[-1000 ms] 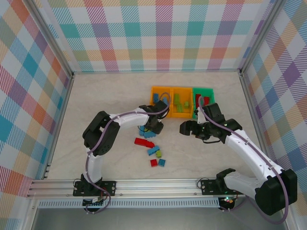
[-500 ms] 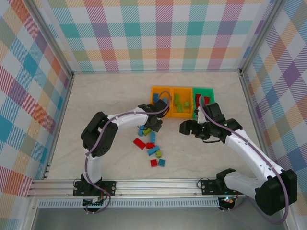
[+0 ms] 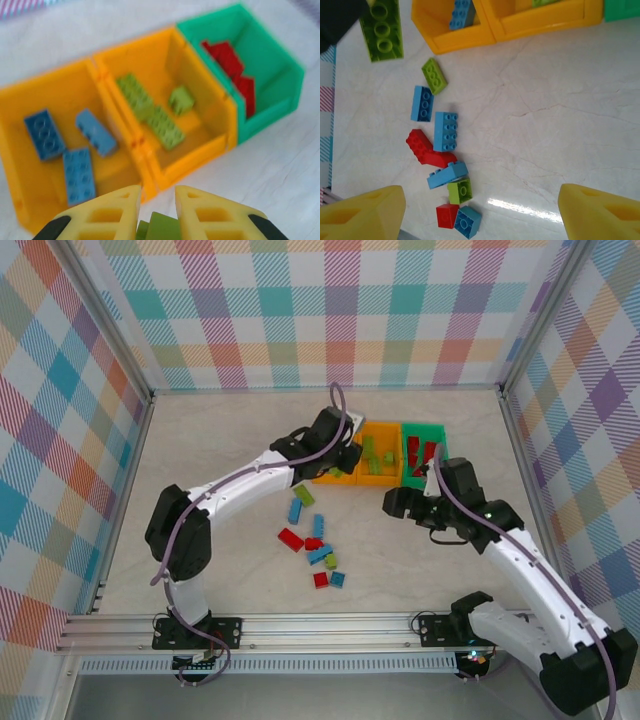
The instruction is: Sort the legos into containers by color
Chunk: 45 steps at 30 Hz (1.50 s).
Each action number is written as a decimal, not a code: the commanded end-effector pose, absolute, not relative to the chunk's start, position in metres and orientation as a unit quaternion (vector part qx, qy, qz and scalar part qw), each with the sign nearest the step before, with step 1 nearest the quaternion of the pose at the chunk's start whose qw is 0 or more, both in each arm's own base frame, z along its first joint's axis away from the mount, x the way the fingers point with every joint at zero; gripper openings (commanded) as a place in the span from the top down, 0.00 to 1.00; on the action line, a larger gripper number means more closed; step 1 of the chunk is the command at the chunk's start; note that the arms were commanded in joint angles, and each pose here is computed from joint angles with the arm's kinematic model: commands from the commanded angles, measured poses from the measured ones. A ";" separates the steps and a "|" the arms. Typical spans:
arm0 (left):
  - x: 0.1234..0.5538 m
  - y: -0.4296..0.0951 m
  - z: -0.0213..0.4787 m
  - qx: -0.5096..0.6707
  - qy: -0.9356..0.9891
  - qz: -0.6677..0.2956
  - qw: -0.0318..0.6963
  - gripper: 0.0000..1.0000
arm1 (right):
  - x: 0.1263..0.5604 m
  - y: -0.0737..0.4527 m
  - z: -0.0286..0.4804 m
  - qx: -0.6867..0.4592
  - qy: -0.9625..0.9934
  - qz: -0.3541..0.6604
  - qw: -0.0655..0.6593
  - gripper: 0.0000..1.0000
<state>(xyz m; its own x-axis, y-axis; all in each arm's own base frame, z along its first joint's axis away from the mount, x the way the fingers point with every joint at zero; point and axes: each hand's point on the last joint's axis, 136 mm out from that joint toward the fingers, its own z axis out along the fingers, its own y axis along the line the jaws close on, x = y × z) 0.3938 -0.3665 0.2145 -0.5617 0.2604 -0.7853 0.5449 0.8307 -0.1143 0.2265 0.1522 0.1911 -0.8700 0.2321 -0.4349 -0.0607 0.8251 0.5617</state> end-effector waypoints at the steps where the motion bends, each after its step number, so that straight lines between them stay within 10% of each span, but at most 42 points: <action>1: 0.423 -0.402 0.240 0.214 0.836 -0.216 0.456 0.87 | 0.229 0.144 0.193 0.070 0.917 0.283 0.271 0.19; 10: 0.494 -0.448 0.212 0.166 0.833 -0.220 0.480 0.78 | 0.220 0.140 0.198 0.080 0.914 0.288 0.273 0.19; 20: 0.479 -0.454 0.243 0.189 0.807 -0.265 0.493 0.58 | 0.217 0.137 0.191 0.087 0.917 0.284 0.267 0.19; 35: 0.240 -0.297 0.321 0.314 0.728 -0.249 0.556 0.48 | 0.240 0.199 0.161 0.029 0.937 0.294 0.186 0.21; 45: 0.126 -0.194 0.263 0.480 0.719 -0.205 0.459 0.05 | 0.240 0.294 0.104 -0.066 0.962 0.247 0.098 0.21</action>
<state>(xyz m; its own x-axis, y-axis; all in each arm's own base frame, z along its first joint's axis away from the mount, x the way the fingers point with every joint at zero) 0.1493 -0.2122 0.3172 -0.0912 0.2906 -0.9525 0.8300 0.5507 0.0885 0.2358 0.2767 0.1084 -0.9737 -0.0589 -0.2200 -0.1589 0.8677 0.4710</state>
